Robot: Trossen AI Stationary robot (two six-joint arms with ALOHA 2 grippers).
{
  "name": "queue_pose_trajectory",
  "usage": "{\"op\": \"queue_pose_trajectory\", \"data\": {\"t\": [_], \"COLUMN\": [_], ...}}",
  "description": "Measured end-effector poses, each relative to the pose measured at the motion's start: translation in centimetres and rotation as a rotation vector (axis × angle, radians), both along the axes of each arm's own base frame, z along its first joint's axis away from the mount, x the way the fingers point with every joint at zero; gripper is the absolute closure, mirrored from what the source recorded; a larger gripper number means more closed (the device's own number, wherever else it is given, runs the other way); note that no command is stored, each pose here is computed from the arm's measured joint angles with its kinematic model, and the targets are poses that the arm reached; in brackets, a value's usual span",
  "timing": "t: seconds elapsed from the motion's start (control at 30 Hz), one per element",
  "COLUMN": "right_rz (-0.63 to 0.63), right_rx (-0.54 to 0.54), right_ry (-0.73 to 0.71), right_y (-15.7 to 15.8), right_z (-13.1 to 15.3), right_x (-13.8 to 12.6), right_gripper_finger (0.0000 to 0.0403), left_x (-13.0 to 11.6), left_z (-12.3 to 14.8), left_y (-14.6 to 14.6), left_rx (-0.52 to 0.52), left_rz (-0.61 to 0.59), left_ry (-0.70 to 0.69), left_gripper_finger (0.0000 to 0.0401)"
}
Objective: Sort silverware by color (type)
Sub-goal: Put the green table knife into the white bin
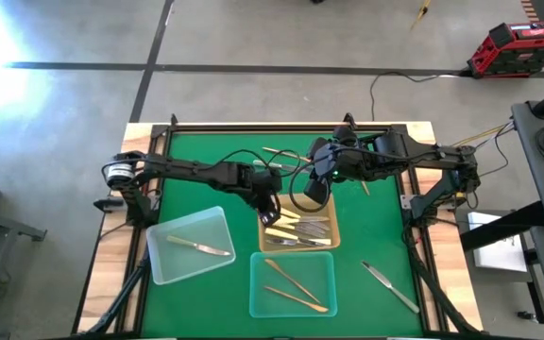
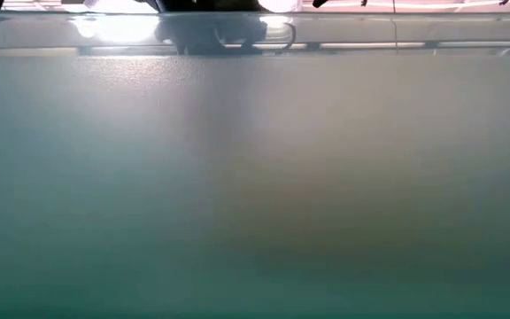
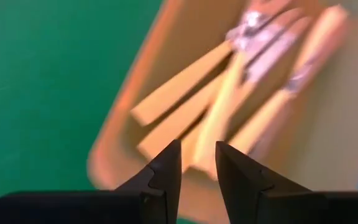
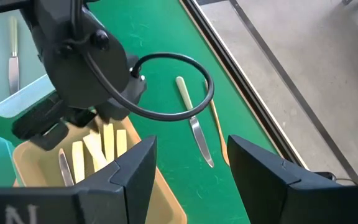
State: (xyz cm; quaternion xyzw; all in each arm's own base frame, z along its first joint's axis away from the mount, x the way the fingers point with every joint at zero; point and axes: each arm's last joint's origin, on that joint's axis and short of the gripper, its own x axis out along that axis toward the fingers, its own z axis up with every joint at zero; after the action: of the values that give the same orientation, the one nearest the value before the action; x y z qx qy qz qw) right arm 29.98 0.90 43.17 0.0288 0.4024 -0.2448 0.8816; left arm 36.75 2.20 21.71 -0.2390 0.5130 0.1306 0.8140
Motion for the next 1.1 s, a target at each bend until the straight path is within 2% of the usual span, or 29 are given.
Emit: {"op": "queue_pose_trajectory", "data": {"t": [0.3,0.53,0.77,1.0,1.1], "right_rz": [0.0,0.0,0.0,0.0,0.0], "right_rx": [0.0,0.0,0.0,0.0,0.0], "right_ry": [0.0,-0.001,-0.001,-0.002,-0.001], "right_y": [0.0,0.0,0.0,0.0,0.0], "right_z": [0.0,0.0,0.0,0.0,0.0], "right_x": [0.0,0.0,0.0,0.0,0.0], "right_gripper_finger": [0.0213,0.0213,0.0213,0.0213,0.0213], "left_x": [-0.7,-1.3,-2.0,-3.2,-3.3], "left_z": [2.5,3.9,4.0,4.1,4.1], "left_y": [0.4,0.8,1.0,1.9,2.6], "left_rx": [0.191,0.322,0.408,0.624,0.648], "left_rz": [0.102,0.116,0.037,-0.04,-0.067], "left_ry": [0.15,0.292,0.392,0.551,0.573], "left_gripper_finger": [0.032,0.032,0.032,0.032,0.032]}}
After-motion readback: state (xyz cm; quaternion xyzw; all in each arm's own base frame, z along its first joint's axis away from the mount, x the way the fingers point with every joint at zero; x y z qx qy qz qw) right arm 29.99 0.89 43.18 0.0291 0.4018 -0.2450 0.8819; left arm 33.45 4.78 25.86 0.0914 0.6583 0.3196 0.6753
